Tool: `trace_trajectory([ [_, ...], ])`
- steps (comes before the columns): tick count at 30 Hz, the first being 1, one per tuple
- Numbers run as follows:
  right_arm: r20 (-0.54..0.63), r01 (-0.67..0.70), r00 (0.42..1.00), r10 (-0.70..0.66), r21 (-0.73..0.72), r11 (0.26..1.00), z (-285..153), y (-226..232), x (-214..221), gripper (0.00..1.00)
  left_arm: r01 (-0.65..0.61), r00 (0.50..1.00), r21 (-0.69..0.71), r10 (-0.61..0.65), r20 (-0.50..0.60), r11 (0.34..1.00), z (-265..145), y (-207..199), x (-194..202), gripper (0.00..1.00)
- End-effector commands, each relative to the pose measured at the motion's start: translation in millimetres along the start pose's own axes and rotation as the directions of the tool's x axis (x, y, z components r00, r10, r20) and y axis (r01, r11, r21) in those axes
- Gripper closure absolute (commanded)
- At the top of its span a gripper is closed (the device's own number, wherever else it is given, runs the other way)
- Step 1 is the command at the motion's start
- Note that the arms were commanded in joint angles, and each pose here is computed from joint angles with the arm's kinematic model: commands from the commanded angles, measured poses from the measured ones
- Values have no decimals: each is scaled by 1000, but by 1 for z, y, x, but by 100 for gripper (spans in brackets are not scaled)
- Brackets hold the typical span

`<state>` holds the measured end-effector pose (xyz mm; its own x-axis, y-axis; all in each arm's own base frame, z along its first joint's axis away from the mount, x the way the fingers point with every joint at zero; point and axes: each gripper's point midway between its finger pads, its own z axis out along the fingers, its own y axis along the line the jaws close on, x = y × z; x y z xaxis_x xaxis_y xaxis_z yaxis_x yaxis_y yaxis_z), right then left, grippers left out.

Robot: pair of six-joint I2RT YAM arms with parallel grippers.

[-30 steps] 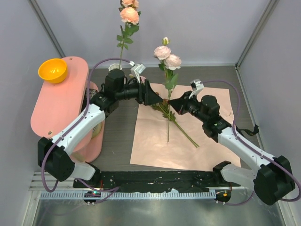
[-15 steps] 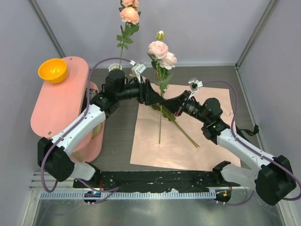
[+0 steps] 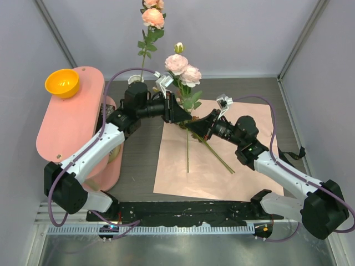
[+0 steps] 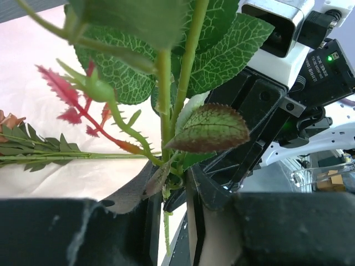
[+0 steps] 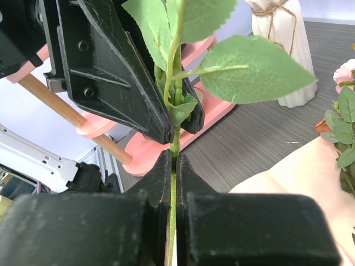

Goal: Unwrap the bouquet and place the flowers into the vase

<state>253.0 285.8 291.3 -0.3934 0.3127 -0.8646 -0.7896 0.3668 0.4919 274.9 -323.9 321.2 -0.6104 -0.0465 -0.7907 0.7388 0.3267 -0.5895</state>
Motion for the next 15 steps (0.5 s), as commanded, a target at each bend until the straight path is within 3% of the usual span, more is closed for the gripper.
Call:
trace_trajectory([
  [1,28,80,996,-79,-41,996,2,15,-17,99,-90,994,53,87,64,994,-10,-22,-21,73],
  [4,16,76,997,-76,-32,997,-2,15,-13,99,-96,993,52,92,70,994,-11,-23,-22,64],
  [7,27,80,996,-79,-24,997,-6,15,-11,99,-101,993,57,97,71,993,-12,-25,-22,62],
  [11,12,100,995,-100,-7,995,-8,13,-10,99,-105,993,62,101,64,993,-11,-24,-20,62],
  [15,15,123,992,-123,12,992,-11,12,-14,99,-96,994,84,91,61,992,-10,-26,-20,69],
])
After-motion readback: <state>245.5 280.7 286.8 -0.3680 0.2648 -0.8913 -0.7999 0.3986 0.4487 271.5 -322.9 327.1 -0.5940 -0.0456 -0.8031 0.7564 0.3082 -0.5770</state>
